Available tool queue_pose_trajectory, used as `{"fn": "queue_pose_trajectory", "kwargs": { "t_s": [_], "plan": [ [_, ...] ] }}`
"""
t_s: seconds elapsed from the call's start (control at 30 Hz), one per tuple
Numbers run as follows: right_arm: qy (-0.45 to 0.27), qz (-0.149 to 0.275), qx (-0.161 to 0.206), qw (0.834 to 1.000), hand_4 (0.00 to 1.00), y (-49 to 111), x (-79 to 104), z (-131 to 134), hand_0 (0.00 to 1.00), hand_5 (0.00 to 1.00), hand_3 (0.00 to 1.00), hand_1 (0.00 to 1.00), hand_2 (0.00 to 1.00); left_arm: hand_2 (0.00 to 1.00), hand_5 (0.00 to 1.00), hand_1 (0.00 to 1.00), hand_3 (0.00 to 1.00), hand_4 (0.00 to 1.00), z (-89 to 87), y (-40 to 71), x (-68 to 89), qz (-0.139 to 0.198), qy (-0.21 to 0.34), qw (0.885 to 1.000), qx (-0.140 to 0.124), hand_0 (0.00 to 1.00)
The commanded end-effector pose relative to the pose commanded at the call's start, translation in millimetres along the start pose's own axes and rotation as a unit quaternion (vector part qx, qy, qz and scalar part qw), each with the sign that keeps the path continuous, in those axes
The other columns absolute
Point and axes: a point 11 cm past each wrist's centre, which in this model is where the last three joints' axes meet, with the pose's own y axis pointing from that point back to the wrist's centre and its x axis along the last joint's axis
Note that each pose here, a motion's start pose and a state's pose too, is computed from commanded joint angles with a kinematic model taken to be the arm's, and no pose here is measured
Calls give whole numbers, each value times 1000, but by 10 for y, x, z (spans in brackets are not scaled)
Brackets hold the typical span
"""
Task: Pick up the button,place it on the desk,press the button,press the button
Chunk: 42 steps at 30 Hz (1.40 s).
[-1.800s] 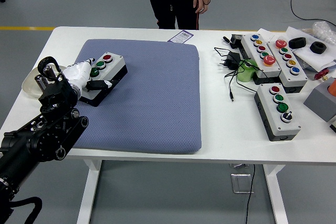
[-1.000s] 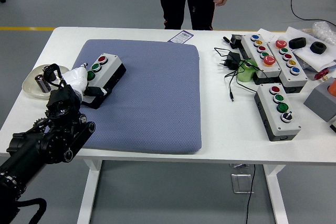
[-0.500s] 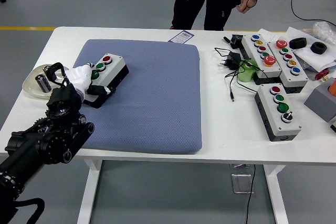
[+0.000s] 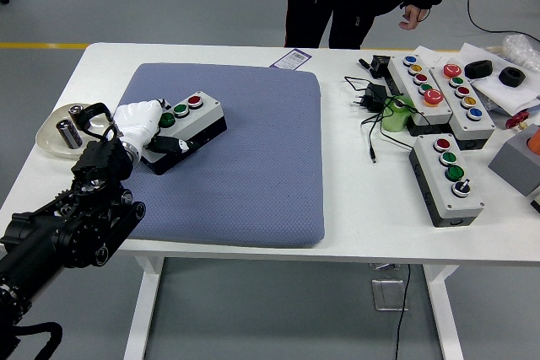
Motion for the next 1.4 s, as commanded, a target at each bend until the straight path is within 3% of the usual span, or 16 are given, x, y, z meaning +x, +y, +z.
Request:
{"fn": "queue_pose_trajectory", "kwargs": {
  "t_s": [0.13,0.27,0.43,0.47,0.63,0.67,0.9,1.03,1.07,1.1,1.23,1.27,1.4],
  "plan": [
    [0,0,0,1000,179,0,3,0,743,111,575,682,700,2,455,2,303,998,80,14,56,17,-8,999,-50,2],
    [-1,0,0,1000,179,0,2,3,744,111,575,682,702,2,425,2,318,998,173,50,80,12,-7,993,-119,2],
    [-1,0,0,1000,179,0,-1,0,744,111,575,682,702,2,425,2,318,998,317,147,129,34,-5,977,-210,2],
    [0,0,0,1000,180,0,0,0,745,112,575,683,702,2,365,2,347,998,336,166,146,41,-6,974,-223,2],
    [-1,0,0,1000,180,0,0,-1,745,112,575,683,702,2,365,2,347,998,368,284,192,76,-38,957,-277,2],
    [-1,0,0,1000,180,0,0,-2,746,111,575,683,702,2,237,2,393,962,358,308,182,80,-50,954,-286,2],
    [-1,0,0,1000,179,1,-6,3,746,112,575,683,702,2,232,2,395,963,289,380,117,86,-98,942,-310,2],
    [-1,-1,-1,1000,179,2,-12,2,746,112,575,683,702,2,232,2,395,963,258,369,72,70,-113,941,-310,2],
    [-1,-1,-1,1000,179,2,-13,2,745,112,575,682,702,46,294,4,412,985,258,366,59,65,-118,941,-310,23],
    [-1,-1,-1,1000,179,2,-13,1,745,112,575,682,702,46,294,4,412,985,257,360,46,57,-122,942,-309,23],
    [-2,-1,-2,1000,179,2,-18,9,745,112,575,682,702,46,294,4,412,985,230,333,8,28,-113,949,-294,23],
    [-2,-1,-2,1000,180,2,-20,14,745,111,575,684,702,323,354,322,541,996,216,322,-6,16,-107,952,-287,219],
    [-1,-2,-3,1000,180,2,-23,26,745,111,575,684,702,323,354,322,541,996,188,315,-57,-14,-98,956,-275,219]
  ]
}}
